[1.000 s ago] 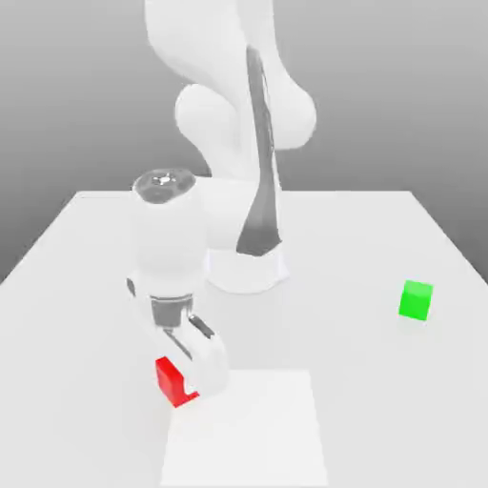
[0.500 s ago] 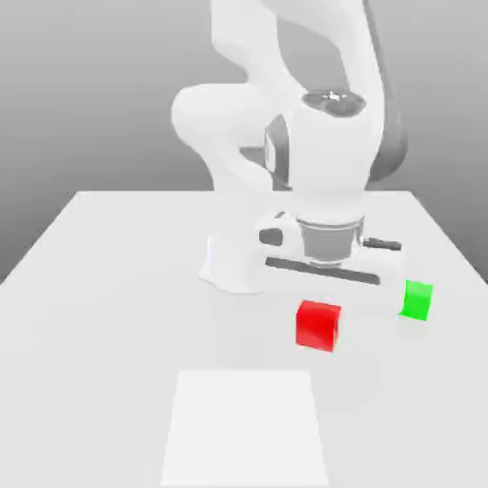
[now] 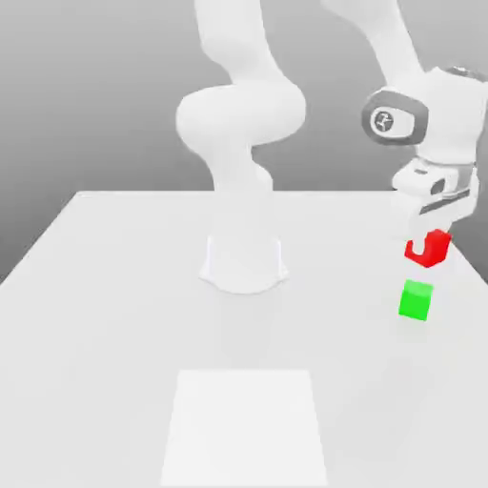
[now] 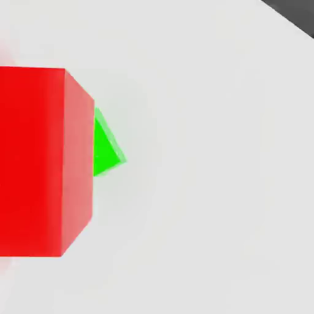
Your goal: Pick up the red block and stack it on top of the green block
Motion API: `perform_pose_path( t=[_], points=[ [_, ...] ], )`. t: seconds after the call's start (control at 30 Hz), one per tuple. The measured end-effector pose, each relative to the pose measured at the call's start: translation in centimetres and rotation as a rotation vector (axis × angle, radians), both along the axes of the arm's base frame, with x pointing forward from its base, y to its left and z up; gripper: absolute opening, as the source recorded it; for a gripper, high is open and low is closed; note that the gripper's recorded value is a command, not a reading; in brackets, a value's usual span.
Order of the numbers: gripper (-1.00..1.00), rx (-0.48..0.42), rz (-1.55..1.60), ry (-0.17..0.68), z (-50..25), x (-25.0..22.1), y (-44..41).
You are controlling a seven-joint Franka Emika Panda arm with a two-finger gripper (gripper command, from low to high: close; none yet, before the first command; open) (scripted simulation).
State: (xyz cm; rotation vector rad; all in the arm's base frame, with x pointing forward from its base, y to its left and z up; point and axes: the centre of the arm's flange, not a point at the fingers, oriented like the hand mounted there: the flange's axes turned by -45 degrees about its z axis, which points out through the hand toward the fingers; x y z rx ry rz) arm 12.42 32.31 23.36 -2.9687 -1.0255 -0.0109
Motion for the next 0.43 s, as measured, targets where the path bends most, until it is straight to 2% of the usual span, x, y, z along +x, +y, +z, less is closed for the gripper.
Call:
perform_pose_path(
  t=[0.33,0.37,0.43],
  points=[
    [-1.0,-0.002,-0.007,0.001,-4.8,0.2,-0.2],
    [1.0,-0.002,-0.005,0.003,-5.2,0.1,-0.2],
    [1.0,-0.002,-0.005,0.003,-5.2,0.1,-0.2]
  ],
)
